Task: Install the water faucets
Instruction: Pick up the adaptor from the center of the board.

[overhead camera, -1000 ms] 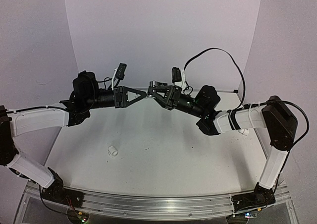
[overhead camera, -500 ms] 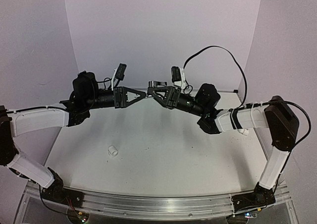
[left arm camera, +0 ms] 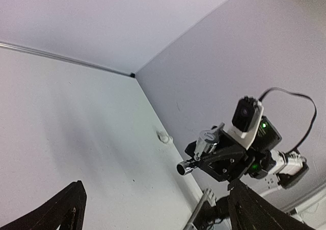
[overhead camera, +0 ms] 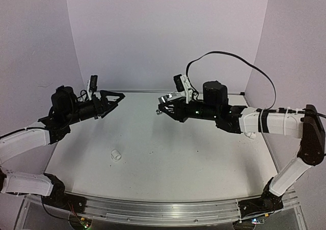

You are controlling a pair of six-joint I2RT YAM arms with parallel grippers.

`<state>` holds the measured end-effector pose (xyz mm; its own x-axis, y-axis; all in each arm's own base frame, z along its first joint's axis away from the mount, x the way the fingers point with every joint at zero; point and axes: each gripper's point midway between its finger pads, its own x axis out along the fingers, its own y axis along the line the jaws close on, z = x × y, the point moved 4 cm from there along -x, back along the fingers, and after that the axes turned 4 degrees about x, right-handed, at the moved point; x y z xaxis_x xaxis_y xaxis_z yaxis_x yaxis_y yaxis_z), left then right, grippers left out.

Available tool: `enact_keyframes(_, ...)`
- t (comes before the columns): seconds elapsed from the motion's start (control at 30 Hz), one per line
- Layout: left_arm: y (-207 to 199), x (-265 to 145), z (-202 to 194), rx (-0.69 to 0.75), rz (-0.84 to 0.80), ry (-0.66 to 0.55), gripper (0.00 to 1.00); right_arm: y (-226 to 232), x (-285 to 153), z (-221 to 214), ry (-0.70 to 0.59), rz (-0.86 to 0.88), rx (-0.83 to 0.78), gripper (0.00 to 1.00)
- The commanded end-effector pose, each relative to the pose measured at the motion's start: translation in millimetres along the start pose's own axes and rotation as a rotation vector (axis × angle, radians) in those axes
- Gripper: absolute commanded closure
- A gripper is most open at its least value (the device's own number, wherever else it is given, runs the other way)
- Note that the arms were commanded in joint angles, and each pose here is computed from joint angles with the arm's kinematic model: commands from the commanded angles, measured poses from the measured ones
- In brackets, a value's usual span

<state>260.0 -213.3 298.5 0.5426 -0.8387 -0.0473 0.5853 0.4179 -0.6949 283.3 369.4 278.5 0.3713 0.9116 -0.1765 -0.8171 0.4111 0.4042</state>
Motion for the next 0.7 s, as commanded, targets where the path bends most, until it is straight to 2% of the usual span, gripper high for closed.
enact_keyframes(0.0, 22, -31, -9, -0.124, 0.133, -0.027, 0.03, -20, -22, 2, 0.075, -0.229, -0.312, 1.00)
enact_keyframes(0.07, 47, -40, -27, -0.200, 0.271, 0.027, 0.11, -24, -25, 2, 0.082, -0.272, -0.352, 1.00)
enact_keyframes(0.17, 80, -47, -59, -0.311, 0.497, 0.199, 0.20, -29, -28, 0, 0.096, -0.312, -0.384, 1.00)
enact_keyframes(0.27, 96, -49, -82, -0.365, 0.618, 0.332, 0.27, -29, -32, -1, 0.093, -0.321, -0.384, 1.00)
enact_keyframes(0.43, 115, -56, -104, -0.368, 0.778, 0.380, 0.28, -29, -39, -1, 0.077, -0.327, -0.369, 1.00)
enact_keyframes(0.53, 123, -49, -123, -0.259, 0.926, 0.499, 0.25, -29, -44, -1, 0.074, -0.316, -0.354, 1.00)
enact_keyframes(0.67, 128, -30, -139, -0.104, 1.043, 0.653, 0.16, -28, -47, -2, 0.077, -0.294, -0.341, 1.00)
